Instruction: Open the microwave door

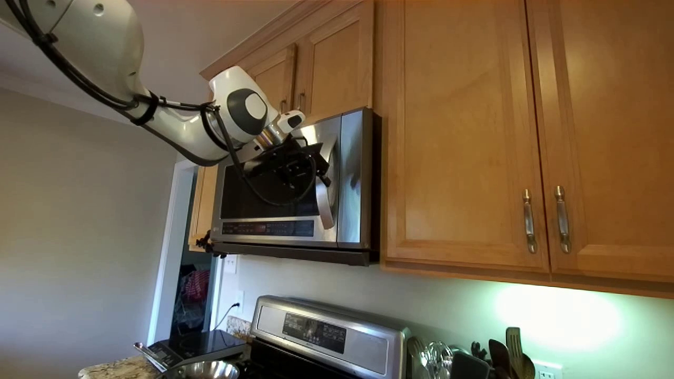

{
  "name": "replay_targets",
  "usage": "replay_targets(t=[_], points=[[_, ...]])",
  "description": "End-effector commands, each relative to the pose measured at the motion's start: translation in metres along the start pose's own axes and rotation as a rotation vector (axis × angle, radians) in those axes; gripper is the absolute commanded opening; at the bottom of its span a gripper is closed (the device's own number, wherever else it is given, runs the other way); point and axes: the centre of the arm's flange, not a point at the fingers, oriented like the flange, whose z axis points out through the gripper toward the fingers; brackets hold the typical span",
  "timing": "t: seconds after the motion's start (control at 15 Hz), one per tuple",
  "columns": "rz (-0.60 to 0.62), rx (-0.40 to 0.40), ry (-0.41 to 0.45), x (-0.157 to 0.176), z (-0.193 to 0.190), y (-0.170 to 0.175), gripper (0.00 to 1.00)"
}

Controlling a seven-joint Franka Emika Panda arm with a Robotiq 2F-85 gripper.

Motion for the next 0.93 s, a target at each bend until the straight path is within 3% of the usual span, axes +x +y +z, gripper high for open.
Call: replay_targets(t=[0.0, 0.13, 0.27, 0.87], points=[[0.058, -0.068, 0.091, 0.013, -0.002, 0.004, 1.0], [0.069, -0.086, 0.119, 0.02, -0.005, 0.007, 1.0], [0.075, -0.094, 0.137, 0.023, -0.005, 0.007, 0.74], [0.091, -0.028, 0.097, 0.008, 0.004, -0.002, 0.16]])
